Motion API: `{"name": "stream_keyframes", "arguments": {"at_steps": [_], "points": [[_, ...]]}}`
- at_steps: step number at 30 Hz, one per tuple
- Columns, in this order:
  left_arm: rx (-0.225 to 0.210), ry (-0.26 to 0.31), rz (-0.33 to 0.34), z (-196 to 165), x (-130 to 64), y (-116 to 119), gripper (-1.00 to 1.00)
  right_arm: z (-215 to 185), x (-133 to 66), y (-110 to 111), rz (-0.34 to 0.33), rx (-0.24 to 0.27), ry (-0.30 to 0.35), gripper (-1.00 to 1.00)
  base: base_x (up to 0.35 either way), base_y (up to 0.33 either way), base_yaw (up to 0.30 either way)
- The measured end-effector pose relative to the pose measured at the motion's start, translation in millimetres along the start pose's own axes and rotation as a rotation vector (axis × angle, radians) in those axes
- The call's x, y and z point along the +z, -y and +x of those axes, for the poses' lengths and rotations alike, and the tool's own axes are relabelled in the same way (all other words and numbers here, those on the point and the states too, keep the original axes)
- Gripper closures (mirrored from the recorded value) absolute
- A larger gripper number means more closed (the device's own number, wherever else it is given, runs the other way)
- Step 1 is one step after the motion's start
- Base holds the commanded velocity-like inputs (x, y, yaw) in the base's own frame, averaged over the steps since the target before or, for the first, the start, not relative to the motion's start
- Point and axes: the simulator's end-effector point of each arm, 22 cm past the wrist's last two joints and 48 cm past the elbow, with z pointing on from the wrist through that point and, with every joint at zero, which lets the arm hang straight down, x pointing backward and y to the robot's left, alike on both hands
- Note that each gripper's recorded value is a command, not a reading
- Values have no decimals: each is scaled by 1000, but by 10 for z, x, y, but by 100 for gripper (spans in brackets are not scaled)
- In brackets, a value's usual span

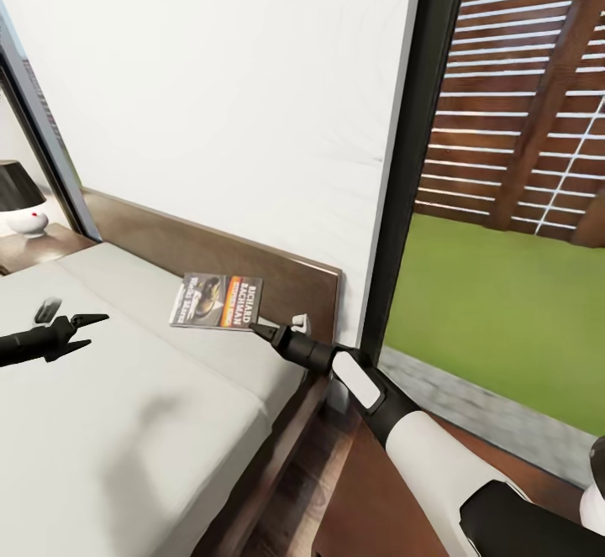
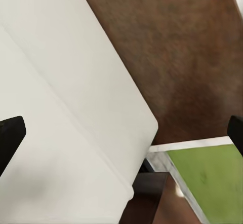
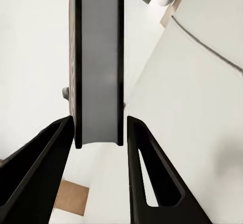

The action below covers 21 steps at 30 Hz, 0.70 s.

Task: In the bedroom, move the book from the bed onto either nightstand, and place the two sandals side by side next to the bed.

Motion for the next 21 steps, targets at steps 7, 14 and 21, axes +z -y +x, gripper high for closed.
{"name": "stream_keyframes", "arguments": {"at_steps": [7,14,21], "points": [[4,8,8,-31,-38,53,-100,35,-14,-164,-54,22,-17,100,0,0,0],[9,17,14,-64,-80,100,-100,81,-40,-237,-82,34,-27,100,0,0,0],[13,23,21,-89,-119,150,-100,116,-67,-204,-72,45,-32,100,0,0,0]]}}
